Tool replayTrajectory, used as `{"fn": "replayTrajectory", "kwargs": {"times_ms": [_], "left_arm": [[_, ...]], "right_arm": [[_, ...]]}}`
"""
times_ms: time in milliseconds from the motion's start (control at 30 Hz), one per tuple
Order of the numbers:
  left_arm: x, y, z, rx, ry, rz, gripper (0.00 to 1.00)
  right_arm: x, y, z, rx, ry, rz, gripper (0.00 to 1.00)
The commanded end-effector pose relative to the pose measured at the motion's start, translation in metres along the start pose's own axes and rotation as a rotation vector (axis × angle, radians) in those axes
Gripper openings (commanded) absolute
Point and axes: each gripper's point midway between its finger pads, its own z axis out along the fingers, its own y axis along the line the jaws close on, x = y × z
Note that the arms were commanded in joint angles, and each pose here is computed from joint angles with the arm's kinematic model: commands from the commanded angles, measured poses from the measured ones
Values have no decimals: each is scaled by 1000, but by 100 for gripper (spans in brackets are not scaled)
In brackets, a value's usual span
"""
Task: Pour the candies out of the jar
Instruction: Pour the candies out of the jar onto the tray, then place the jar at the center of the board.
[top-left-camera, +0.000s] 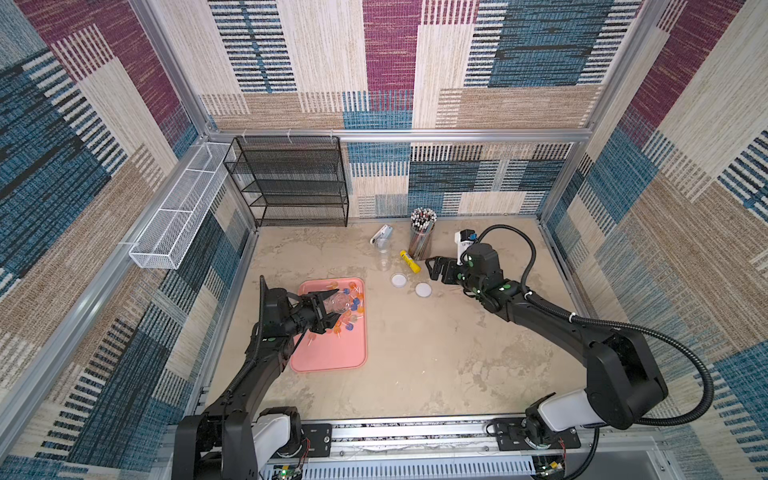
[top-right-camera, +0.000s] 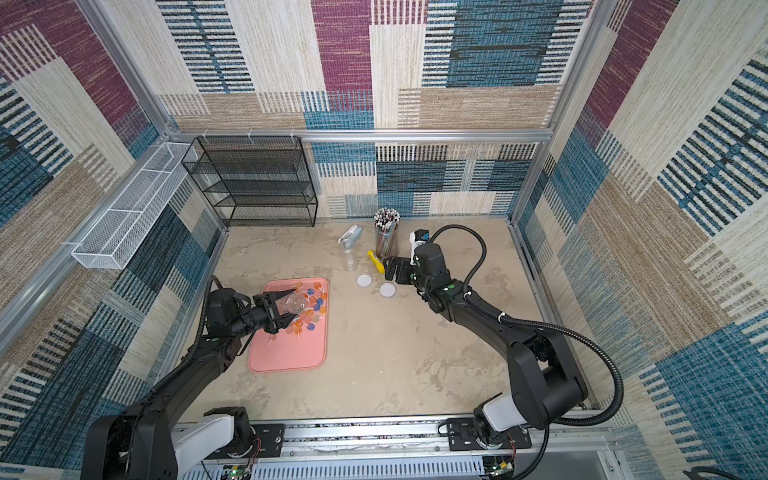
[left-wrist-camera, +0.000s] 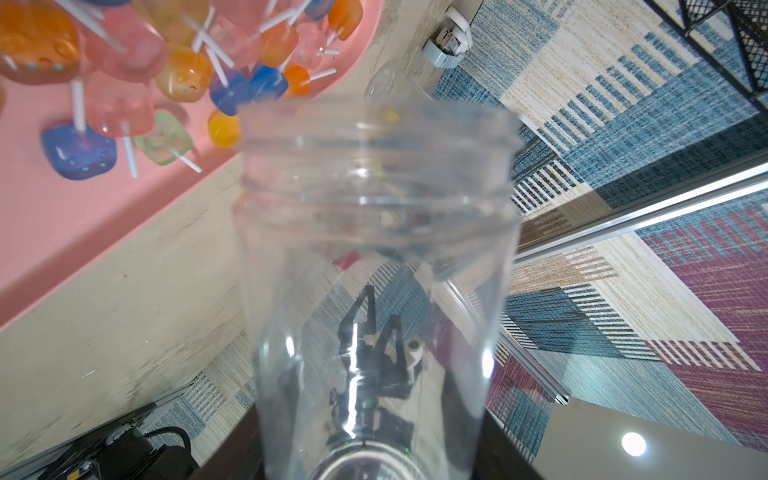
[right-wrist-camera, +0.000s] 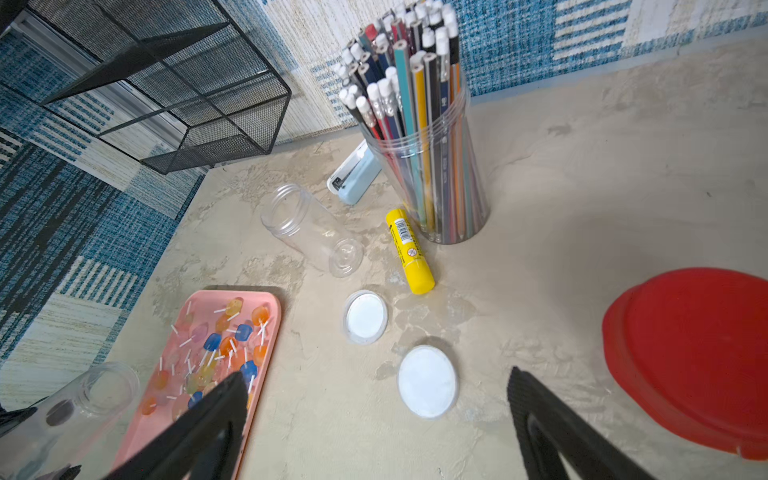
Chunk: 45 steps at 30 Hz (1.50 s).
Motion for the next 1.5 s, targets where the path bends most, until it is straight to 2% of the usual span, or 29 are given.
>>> {"fn": "replayTrajectory", "kwargs": {"times_ms": [0,100,167,367,633,767,900,1033,1233,1367,1467], "left_arm": [[-1,7,0,-16,2,30,0],[-1,5,1,-14,2,39,0],[4,-6,2,-20,17,101,0],[26,-43,4,-134,85,430,0],[52,-83,0,-203,154,826,0],[77,-93,6,-165,258,1015,0],[104,-97,8,-166,294,1306,0],[128,-100,9,-124,344,1544,0],[130,-98,20,-179,288,1906,0],[126,-96,36,-206,309,2043,0],[126,-92,48,-202,343,2092,0]], "right_arm": [[-4,2,-1,-6,-20,-1,100],[-7,2,-4,-5,-28,-4,100],[-11,3,-6,-3,-37,-9,100],[-25,7,-10,-26,-47,-27,100],[-57,22,-28,-128,-47,-76,100],[-71,46,-38,-230,-26,-130,100],[-79,77,-50,-406,23,-164,100],[-82,105,-64,-588,108,-169,100],[-86,136,-86,-783,205,-157,97],[-83,139,-86,-817,228,-126,98],[-74,145,-79,-817,257,-114,98]]}}
